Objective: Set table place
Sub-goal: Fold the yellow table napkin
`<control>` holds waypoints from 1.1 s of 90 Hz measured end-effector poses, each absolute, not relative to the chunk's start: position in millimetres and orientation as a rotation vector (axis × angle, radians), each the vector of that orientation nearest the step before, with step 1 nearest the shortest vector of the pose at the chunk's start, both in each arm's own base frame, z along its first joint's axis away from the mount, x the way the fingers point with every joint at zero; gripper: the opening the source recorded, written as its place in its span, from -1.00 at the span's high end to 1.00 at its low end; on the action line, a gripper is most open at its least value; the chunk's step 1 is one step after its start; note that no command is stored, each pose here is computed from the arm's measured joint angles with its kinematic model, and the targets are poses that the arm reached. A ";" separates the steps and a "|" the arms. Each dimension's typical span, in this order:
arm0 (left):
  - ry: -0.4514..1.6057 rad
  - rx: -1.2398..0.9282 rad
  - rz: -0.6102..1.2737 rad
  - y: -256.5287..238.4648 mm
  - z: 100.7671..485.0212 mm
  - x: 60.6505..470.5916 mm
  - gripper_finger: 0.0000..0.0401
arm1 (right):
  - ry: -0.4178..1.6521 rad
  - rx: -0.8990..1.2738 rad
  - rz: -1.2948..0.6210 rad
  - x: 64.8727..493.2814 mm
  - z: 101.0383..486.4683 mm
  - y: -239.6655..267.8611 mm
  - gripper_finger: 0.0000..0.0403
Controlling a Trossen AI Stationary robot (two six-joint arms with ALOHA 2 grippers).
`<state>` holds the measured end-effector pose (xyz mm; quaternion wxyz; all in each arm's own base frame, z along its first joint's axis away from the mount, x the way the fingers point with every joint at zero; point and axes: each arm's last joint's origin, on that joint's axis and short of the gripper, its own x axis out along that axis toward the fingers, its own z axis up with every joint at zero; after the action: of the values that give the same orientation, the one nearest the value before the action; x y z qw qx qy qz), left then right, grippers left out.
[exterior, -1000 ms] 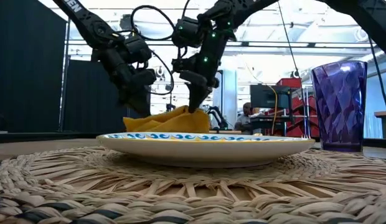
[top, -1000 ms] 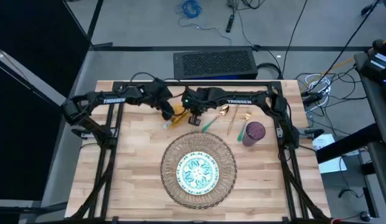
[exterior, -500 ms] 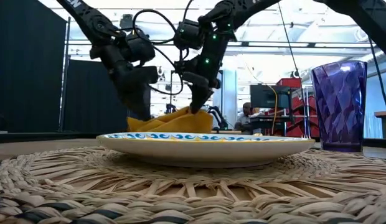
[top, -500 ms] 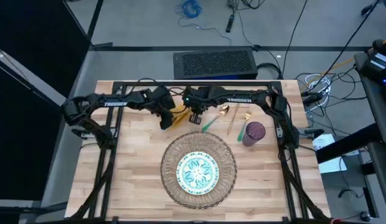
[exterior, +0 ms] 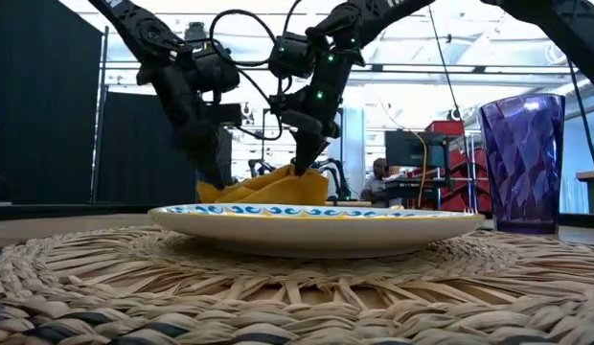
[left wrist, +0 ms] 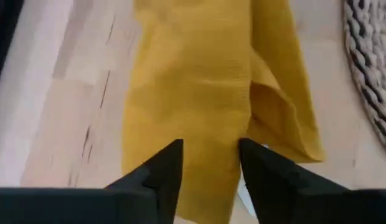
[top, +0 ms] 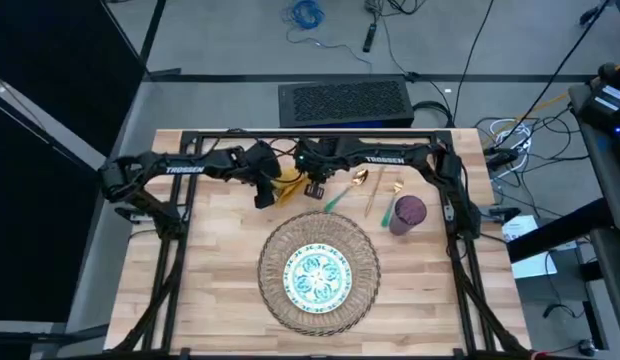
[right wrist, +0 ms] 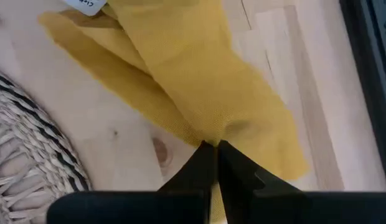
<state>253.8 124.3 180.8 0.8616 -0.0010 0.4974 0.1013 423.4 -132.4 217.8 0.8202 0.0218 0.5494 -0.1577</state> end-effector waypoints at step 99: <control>1.208 0.247 0.409 121.0 154.3 267.4 0.99 | 1.137 0.025 -0.302 426.6 219.1 -132.6 0.74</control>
<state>267.4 121.0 154.3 0.7963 0.1149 0.5626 0.1903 426.6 -132.6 219.1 0.8319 0.0118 0.5363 -0.1422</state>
